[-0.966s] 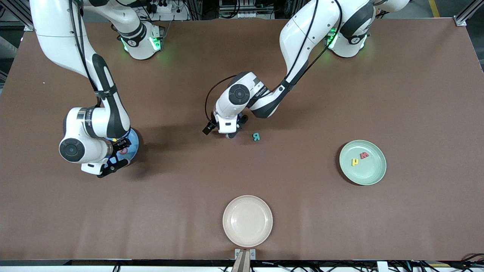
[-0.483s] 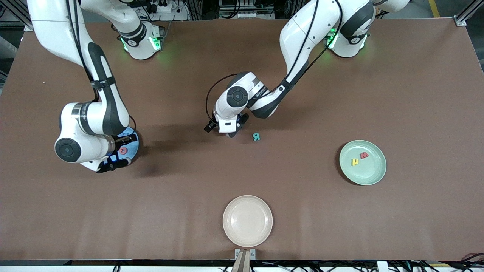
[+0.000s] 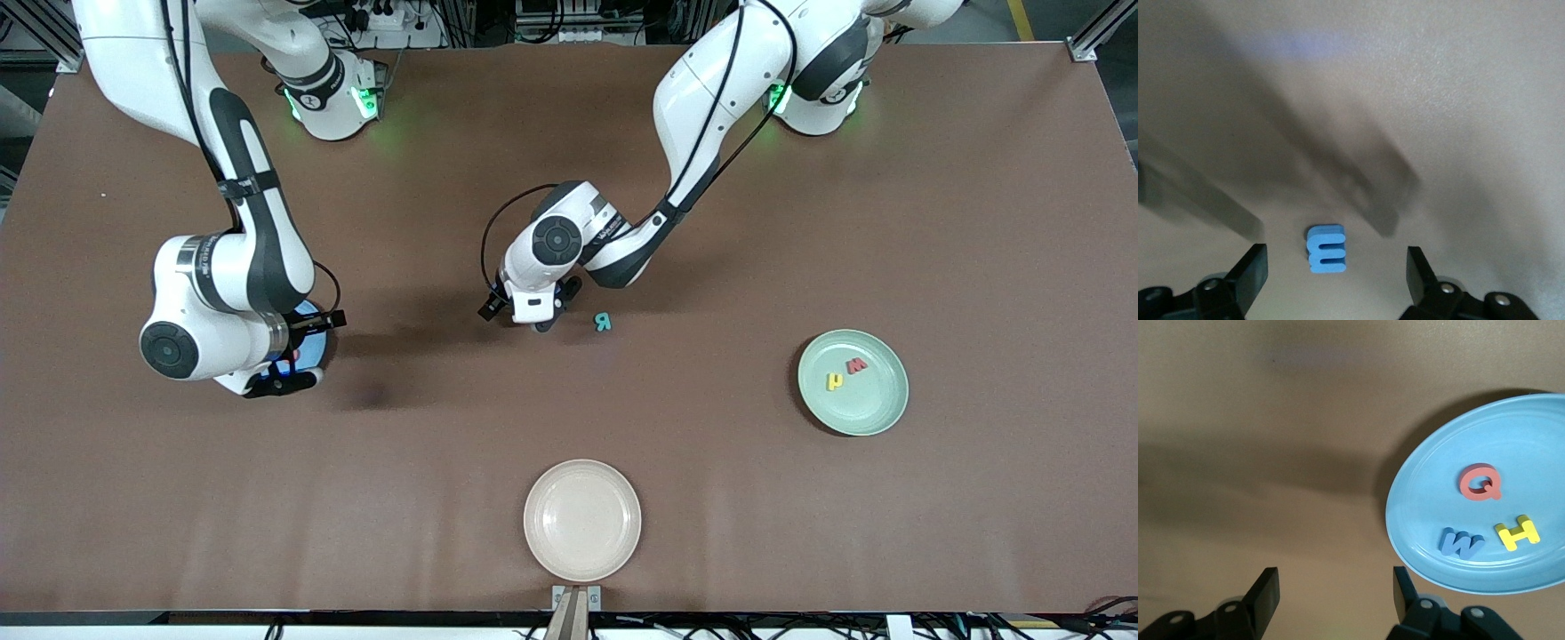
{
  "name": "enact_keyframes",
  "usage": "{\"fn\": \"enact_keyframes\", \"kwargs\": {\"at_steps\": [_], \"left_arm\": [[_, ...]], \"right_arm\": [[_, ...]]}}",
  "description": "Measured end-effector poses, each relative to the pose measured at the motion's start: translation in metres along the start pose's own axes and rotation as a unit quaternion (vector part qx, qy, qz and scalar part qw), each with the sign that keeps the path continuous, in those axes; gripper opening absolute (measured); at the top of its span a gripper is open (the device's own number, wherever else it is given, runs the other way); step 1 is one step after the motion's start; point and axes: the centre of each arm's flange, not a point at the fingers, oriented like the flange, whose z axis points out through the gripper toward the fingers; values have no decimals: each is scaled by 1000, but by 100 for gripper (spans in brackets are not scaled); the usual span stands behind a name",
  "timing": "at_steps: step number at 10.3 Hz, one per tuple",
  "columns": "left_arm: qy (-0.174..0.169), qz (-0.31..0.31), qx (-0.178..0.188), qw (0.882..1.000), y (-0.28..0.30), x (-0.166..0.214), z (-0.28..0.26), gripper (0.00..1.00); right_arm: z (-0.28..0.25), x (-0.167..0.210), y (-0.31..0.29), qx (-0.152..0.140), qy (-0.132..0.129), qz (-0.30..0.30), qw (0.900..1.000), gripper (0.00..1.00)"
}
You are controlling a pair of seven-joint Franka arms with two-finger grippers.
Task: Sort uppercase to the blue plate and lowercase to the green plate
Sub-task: 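Grasp the blue E with the left gripper and lift it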
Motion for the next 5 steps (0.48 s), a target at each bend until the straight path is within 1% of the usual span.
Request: {"fn": "enact_keyframes", "kwargs": {"at_steps": [4,5], "left_arm": [[0,3,6,1000,-4,-4,8,87],[0,3,6,1000,-4,-4,9,81]], "right_arm": [[-7,-3,-1,1,3,-1,1000,78],[-9,-4,0,2,5,-1,1000,78]]}}
